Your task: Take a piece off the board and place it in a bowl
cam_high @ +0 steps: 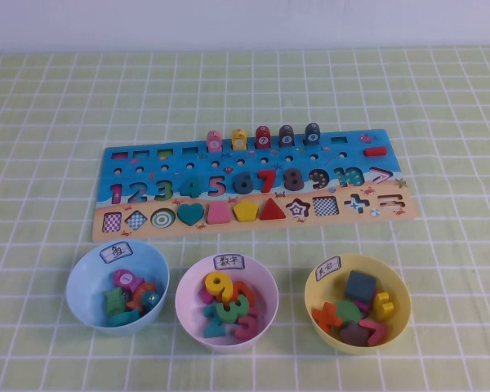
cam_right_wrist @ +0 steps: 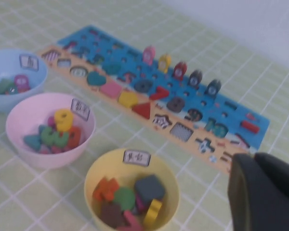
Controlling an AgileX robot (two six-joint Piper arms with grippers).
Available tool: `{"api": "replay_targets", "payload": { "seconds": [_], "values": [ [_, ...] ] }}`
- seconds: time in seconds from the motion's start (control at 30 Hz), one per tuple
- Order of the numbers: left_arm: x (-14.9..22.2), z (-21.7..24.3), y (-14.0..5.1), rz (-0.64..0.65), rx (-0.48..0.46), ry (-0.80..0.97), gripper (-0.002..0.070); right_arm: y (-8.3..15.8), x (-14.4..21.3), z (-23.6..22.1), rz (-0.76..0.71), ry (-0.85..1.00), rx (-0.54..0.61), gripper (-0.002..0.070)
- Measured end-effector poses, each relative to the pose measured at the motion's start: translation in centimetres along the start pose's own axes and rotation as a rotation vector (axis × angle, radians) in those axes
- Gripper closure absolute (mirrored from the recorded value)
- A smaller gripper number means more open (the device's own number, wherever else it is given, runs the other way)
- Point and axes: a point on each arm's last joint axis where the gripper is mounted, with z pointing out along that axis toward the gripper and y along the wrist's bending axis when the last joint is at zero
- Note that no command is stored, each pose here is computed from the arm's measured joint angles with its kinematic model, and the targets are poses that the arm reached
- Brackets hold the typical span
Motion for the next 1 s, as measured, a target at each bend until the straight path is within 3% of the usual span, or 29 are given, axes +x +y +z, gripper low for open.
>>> {"api": "replay_targets", "payload": {
  "seconds": [0.1, 0.23, 0.53, 0.7, 1.0],
  "values": [
    [0.0, 0.0, 0.0, 0.0, 0.0, 0.0, 0.068, 0.1, 2.1, 0.4, -0.002, -0.078, 0.043, 0.0691],
    [0.0, 0.0, 0.0, 0.0, 0.0, 0.0, 0.0679, -0.5, 4.9, 0.4, 0.046, -0.164, 0.204, 0.0693],
    [0.0, 0.0, 0.0, 0.0, 0.0, 0.0, 0.068, -0.5, 12.0, 0.3, 0.26, -0.254, 0.511, 0.0692],
    [0.0, 0.0, 0.0, 0.0, 0.0, 0.0, 0.068, -0.7, 14.0, 0.8, 0.341, -0.23, 0.581, 0.0692],
    [0.0, 0.0, 0.0, 0.0, 0.0, 0.0, 0.068, -0.3, 14.7, 1.1, 0.394, -0.155, 0.556, 0.0693]
  ]
}}
